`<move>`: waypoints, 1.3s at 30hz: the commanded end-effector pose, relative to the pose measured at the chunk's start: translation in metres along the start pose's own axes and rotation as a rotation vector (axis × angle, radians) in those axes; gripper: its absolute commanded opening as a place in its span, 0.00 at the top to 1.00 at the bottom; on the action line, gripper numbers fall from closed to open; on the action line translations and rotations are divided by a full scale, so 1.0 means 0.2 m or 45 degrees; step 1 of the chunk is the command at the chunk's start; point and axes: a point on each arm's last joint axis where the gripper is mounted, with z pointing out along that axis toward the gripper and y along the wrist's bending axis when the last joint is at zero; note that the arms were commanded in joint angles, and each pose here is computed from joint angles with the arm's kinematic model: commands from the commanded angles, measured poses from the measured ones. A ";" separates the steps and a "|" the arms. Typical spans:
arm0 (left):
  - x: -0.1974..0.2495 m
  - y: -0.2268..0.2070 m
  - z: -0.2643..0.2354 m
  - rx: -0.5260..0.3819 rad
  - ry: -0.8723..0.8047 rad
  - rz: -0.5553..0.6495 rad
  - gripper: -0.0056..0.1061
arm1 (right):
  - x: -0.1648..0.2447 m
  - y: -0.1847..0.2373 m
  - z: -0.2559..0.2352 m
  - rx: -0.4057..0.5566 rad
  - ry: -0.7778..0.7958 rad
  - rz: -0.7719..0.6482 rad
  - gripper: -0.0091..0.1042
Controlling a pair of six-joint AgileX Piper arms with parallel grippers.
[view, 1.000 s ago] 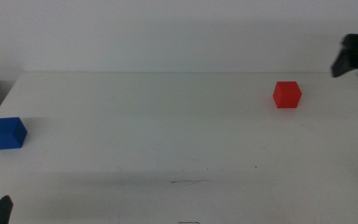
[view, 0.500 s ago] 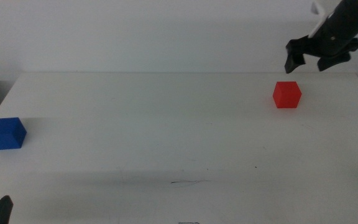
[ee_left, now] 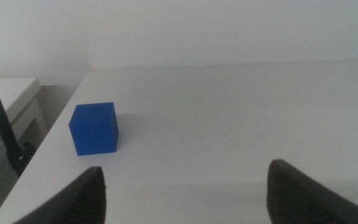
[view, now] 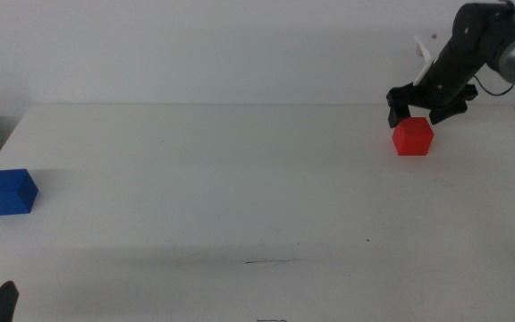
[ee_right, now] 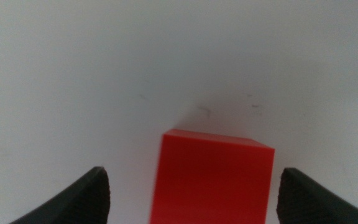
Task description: Stack red cubes first, then green, then blue cubes in a specific spot.
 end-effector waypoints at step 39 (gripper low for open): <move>-0.05 0.00 -0.01 0.000 -0.143 -0.015 0.18 | 0.04 0.12 -0.63 -0.054 -0.121 0.095 0.93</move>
